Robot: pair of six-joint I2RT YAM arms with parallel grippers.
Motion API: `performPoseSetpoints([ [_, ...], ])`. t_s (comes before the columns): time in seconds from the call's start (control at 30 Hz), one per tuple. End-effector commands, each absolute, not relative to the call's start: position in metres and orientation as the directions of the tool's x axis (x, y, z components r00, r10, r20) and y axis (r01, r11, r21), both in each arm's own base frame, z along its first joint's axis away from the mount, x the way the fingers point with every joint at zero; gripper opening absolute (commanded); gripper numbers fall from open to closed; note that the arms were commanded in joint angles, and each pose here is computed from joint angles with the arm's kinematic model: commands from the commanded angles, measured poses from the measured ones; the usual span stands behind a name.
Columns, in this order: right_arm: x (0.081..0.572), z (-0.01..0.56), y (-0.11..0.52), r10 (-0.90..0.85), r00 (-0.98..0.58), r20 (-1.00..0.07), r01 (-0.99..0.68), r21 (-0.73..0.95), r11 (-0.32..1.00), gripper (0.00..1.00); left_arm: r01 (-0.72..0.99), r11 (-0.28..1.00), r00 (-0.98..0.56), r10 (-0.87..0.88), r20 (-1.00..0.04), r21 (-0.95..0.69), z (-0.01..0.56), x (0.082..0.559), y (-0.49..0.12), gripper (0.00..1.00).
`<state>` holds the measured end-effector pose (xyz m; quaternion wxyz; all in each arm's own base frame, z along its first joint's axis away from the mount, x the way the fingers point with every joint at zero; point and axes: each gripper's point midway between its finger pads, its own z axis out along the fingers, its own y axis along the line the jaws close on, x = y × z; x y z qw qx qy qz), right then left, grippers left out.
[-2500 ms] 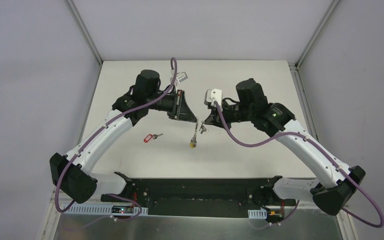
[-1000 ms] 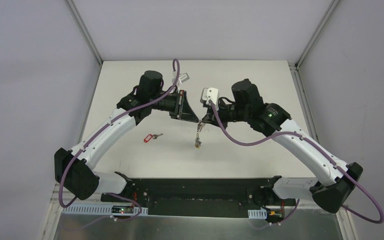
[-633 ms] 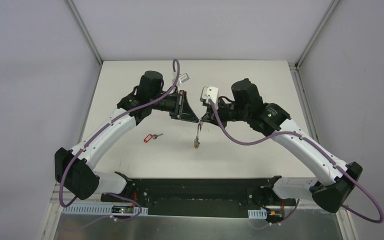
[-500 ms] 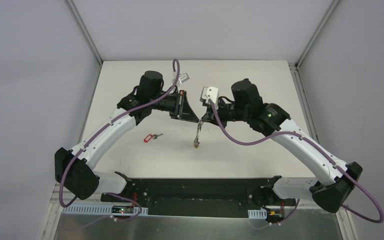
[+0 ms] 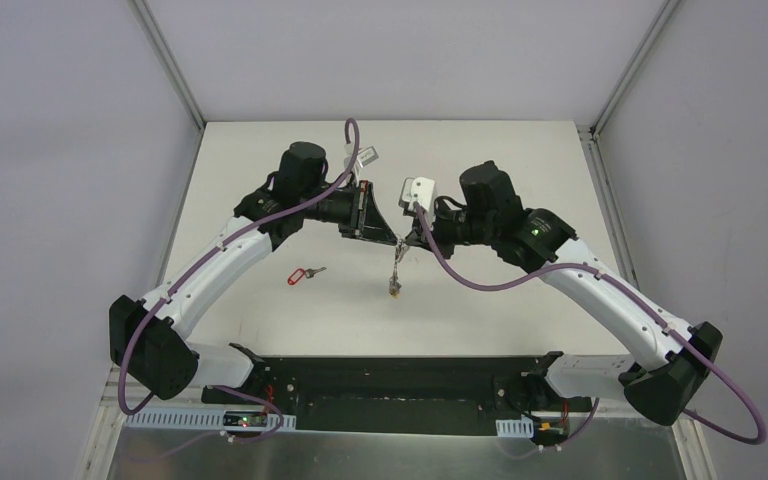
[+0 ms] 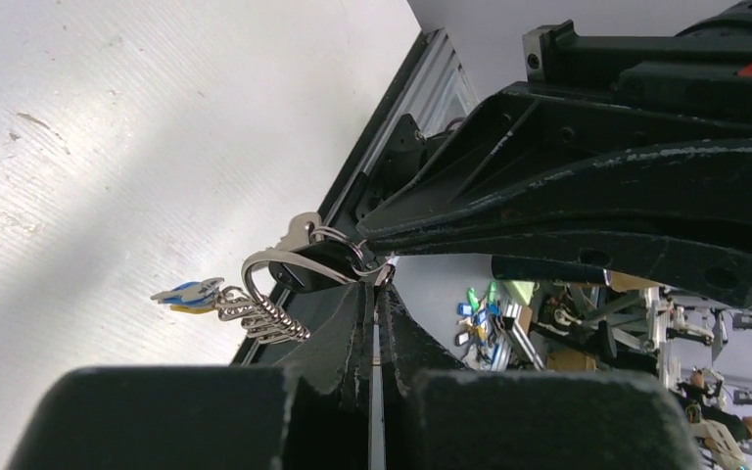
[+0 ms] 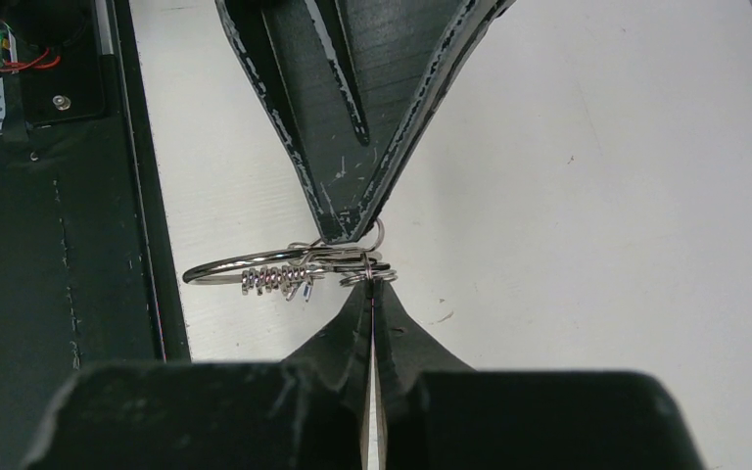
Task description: Put the keys on the keyring
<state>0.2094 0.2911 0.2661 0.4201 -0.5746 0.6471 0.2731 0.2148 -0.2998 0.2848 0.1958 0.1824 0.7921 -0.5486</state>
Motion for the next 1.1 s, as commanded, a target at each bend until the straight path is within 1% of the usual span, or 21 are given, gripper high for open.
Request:
performPoseSetpoints([
  [0.0,0.212,0.277,0.297,-0.480,0.026,-0.877,-0.971,-0.136,0.197,0.00,0.542,0.327,-0.826,0.038,-0.563,-0.774,0.305,0.216,-0.299,0.00],
  [0.3,0.208,0.275,0.297,-0.483,0.034,-0.875,-0.975,-0.135,0.177,0.00,0.525,0.355,-0.830,0.012,-0.558,-0.773,0.304,0.225,-0.297,0.00],
  [1.07,0.209,0.279,0.303,-0.460,0.007,-0.888,-0.977,-0.103,0.185,0.00,0.511,0.326,-0.843,0.010,-0.538,-0.795,0.304,0.225,-0.301,0.00],
])
